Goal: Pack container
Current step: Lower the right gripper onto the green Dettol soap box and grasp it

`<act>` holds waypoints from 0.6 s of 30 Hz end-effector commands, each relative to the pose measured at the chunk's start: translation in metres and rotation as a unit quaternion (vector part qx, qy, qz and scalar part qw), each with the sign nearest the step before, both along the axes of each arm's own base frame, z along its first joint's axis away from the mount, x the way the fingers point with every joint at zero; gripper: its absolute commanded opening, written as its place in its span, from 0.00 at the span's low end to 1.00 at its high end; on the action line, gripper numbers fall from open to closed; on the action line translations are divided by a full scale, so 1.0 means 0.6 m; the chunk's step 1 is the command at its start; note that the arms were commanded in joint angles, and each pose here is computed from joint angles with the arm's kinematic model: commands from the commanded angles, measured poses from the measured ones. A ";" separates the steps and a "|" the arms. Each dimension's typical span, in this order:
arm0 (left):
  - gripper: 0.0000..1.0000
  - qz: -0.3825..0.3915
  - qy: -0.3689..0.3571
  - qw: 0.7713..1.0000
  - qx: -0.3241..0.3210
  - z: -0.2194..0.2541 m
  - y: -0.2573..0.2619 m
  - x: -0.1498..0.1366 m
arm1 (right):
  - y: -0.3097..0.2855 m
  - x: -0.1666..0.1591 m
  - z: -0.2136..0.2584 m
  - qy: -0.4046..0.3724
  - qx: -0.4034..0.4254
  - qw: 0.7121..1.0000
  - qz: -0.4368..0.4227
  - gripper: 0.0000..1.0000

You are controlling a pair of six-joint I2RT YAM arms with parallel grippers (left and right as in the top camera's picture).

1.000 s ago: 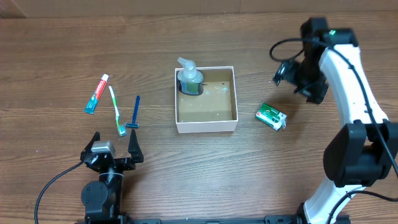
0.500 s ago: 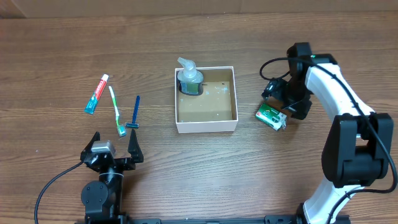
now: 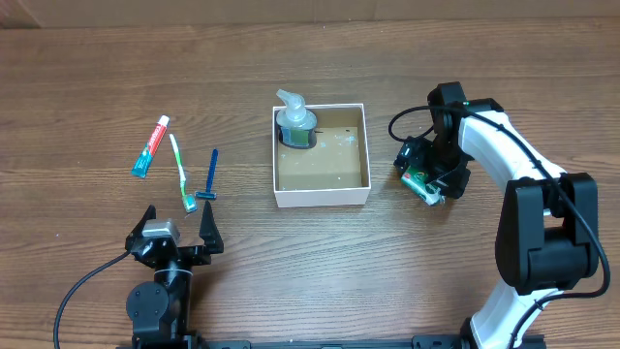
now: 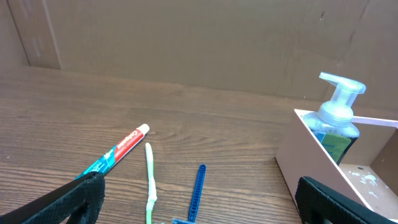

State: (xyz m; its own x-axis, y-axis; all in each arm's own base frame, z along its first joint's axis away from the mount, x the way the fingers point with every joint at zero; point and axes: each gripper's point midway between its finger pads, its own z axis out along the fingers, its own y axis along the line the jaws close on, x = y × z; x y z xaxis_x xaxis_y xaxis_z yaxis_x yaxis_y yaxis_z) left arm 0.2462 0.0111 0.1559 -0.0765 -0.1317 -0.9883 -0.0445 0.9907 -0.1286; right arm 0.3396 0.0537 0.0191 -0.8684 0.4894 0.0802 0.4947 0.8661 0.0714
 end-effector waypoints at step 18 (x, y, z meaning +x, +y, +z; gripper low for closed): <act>1.00 0.003 -0.002 1.000 0.008 0.000 0.002 -0.001 | -0.015 -0.036 -0.042 0.017 -0.019 0.999 -0.028 0.54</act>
